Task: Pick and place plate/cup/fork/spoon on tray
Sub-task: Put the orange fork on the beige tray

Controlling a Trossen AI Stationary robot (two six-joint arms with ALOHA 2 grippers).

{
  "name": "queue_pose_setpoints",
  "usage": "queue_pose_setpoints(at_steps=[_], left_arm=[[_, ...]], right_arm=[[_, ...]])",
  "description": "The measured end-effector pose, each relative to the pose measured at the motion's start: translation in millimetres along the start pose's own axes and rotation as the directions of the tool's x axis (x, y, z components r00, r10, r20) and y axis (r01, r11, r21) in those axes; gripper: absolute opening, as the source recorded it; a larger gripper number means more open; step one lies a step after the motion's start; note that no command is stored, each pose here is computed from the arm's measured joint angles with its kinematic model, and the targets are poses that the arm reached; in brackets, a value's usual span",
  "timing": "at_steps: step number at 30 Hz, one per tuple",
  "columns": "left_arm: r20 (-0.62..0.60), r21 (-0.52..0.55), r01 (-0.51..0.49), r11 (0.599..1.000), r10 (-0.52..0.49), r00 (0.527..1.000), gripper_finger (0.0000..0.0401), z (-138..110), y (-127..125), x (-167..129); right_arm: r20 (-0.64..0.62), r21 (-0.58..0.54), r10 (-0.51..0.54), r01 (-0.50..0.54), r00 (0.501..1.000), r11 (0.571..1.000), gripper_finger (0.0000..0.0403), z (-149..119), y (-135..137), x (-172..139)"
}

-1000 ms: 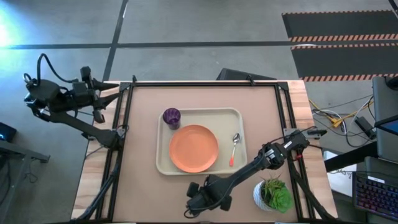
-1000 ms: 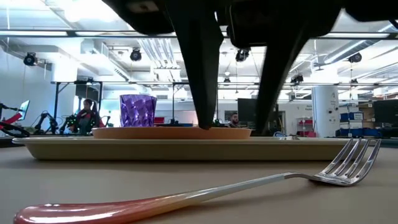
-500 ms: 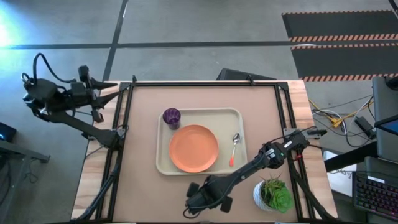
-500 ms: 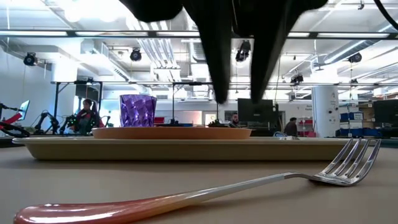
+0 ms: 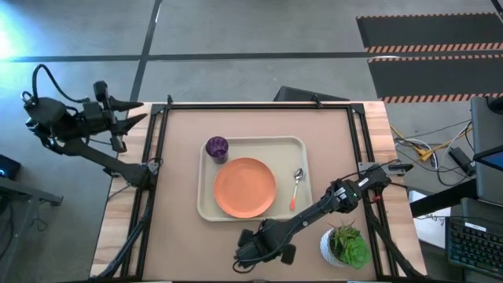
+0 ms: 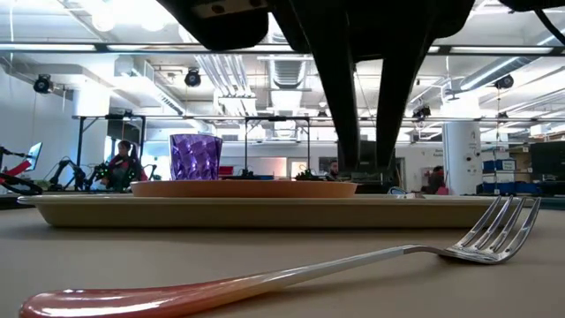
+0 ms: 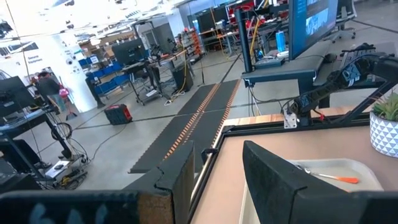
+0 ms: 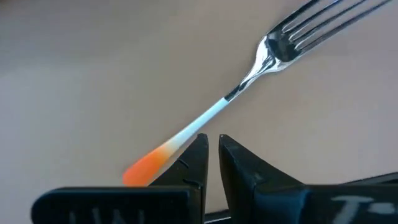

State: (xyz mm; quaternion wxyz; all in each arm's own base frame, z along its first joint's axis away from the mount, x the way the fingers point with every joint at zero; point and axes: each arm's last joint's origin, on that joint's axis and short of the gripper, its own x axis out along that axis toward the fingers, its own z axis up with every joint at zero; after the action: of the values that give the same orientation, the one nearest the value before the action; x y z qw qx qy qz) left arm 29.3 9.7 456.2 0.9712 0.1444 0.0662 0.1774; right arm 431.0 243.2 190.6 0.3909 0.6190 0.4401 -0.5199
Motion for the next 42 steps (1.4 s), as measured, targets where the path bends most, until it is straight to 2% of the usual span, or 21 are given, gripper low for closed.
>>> queue_pose_setpoints(at_steps=[9,18,23,26,28,31,34,36,39,42], left_arm=[[0.001,-0.001,0.0,1.0,0.0,1.0,0.012,0,0,0],[-0.008,-0.008,0.003,1.0,-0.003,1.0,0.012,1,-3,3],[-0.008,-0.015,0.004,1.0,-0.004,1.0,0.012,1,-3,3],[-0.008,-0.018,0.004,1.0,-0.004,1.0,0.012,1,-3,3],[-0.007,-0.02,0.004,1.0,-0.004,1.0,0.012,1,-3,3],[-0.006,-0.029,0.003,1.0,-0.003,1.0,0.012,1,-3,3],[-0.004,-0.061,0.003,0.998,-0.003,1.0,0.012,2,-3,3],[-0.004,-0.076,0.002,0.997,-0.002,1.0,0.012,2,-3,4],[-0.002,-0.084,0.002,0.996,-0.002,1.0,0.012,4,-5,7],[0.012,-0.117,0.0,0.993,0.002,1.0,0.012,8,-7,10]], right_arm=[[-0.061,-0.131,-0.057,0.048,0.997,0.99,0.0029,-11,-11,1],[-0.038,-0.241,-0.065,0.054,0.997,0.969,0.0033,-9,-12,2],[-0.033,-0.332,-0.067,0.052,0.997,0.942,0.0071,-4,-7,2],[-0.023,-0.43,-0.071,0.054,0.997,0.901,0.0105,1,-4,1],[-0.007,-0.538,-0.063,0.05,0.998,0.841,0.0125,4,-1,1],[-0.01,-0.727,-0.061,0.035,0.998,0.686,0.0148,9,5,1],[-0.019,-0.881,-0.088,0.025,0.996,0.472,0.0161,14,8,0],[0.0,-0.946,-0.123,0.04,0.992,0.322,0.0164,20,8,-1],[0.054,-0.992,-0.185,0.075,0.981,0.106,0.0163,30,6,-3],[0.101,-0.993,-0.241,0.081,0.965,-0.088,0.0162,38,4,-5]])
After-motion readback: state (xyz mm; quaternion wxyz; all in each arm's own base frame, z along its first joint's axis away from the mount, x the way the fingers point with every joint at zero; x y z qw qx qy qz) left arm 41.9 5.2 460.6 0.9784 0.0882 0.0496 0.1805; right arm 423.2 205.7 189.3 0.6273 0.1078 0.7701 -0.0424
